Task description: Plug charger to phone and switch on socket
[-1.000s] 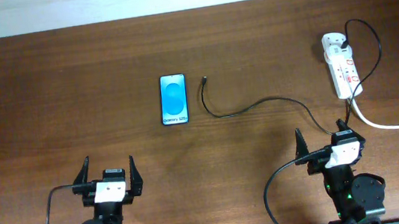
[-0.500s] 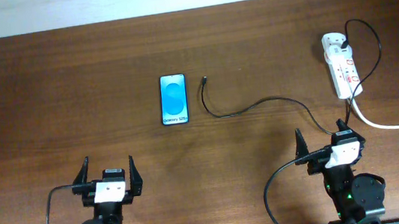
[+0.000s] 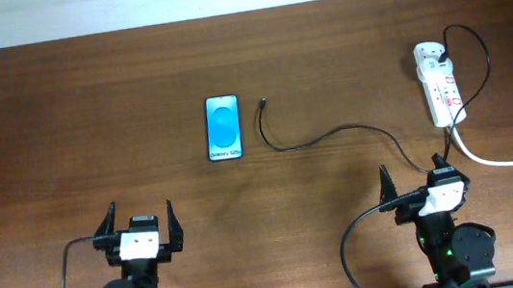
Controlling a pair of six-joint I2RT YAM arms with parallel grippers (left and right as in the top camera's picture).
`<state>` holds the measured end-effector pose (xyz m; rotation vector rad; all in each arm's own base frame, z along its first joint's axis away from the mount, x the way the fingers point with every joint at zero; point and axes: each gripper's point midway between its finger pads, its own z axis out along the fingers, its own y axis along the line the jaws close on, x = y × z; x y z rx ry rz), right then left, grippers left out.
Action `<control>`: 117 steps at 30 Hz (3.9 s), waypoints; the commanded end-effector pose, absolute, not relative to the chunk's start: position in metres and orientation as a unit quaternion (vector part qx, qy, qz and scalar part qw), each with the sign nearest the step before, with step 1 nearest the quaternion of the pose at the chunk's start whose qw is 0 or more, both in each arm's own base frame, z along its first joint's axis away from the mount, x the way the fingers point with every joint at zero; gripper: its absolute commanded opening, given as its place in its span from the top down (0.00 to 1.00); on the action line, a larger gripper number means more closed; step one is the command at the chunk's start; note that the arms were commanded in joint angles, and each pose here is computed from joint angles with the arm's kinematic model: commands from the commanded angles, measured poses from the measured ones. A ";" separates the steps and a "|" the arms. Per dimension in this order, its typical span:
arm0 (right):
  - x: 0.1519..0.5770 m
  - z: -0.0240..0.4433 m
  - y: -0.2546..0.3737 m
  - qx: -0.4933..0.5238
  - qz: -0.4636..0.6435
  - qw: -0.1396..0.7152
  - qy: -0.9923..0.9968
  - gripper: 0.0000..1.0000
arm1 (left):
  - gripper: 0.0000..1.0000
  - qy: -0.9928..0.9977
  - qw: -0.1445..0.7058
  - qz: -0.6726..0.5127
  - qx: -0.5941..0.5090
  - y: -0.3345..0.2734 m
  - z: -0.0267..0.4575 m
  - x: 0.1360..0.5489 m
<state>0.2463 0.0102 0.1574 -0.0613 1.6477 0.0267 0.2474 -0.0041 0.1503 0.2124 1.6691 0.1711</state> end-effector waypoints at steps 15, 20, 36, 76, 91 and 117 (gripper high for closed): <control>0.238 0.193 0.030 -0.018 0.105 0.692 0.714 0.02 | 0.01 0.688 0.718 0.015 0.107 -0.024 0.202 0.244; 0.234 0.244 0.031 -0.019 0.106 0.689 0.717 0.02 | 0.01 0.689 0.713 -0.009 0.129 -0.035 0.247 0.251; 0.282 0.331 0.054 -0.049 0.160 0.593 0.788 0.01 | 0.01 0.789 0.553 -0.161 0.212 -0.088 0.323 0.379; 0.339 0.221 0.089 -0.027 0.265 0.262 0.927 0.02 | 0.01 0.994 0.099 -0.020 0.029 -0.152 0.105 0.464; 0.338 0.219 0.087 -0.025 0.262 0.259 0.930 0.02 | 0.01 0.999 0.051 -0.006 0.013 -0.163 0.040 0.465; 0.338 0.219 0.086 -0.024 0.258 0.259 0.930 0.02 | 0.00 1.000 -0.001 -0.004 0.014 -0.165 -0.007 0.454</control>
